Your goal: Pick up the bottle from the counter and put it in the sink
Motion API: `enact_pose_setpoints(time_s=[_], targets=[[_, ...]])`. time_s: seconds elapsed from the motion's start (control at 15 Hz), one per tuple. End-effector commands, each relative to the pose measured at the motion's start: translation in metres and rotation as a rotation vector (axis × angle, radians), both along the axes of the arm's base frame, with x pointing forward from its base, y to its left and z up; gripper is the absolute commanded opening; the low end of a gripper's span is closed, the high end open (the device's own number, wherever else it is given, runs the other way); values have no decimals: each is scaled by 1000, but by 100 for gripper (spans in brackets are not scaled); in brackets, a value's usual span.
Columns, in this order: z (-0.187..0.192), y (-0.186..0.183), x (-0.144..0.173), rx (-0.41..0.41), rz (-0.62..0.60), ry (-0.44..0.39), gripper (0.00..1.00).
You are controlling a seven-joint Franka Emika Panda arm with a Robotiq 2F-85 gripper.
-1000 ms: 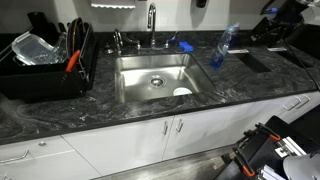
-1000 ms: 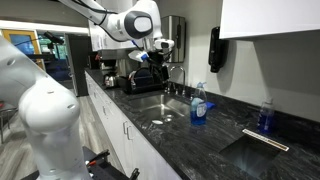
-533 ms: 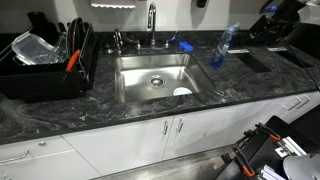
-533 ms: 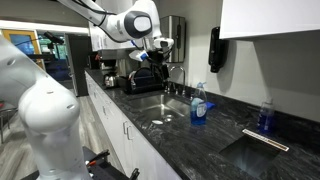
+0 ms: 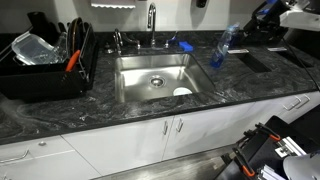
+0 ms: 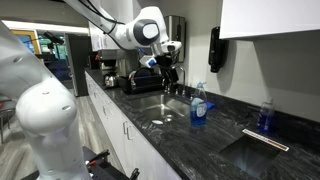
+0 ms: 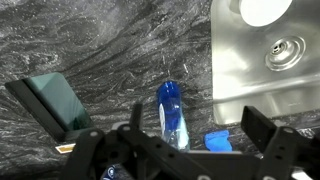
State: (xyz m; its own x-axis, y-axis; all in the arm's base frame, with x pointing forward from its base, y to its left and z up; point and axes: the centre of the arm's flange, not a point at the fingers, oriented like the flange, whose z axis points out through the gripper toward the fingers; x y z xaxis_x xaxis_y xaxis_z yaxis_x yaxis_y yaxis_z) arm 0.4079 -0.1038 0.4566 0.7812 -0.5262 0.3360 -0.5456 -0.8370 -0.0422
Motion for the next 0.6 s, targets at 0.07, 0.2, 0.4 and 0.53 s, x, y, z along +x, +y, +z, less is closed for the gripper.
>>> enact_pose_setpoints(time_s=[0.07,0.2,0.4,0.53], targets=[[-11,-18,35,3,48,-47,100],[-11,-23,44,-9,90,-79,100],[-8,-31,54,-46,130,-110,100],[-8,-38,63,-70,131,-112,100]])
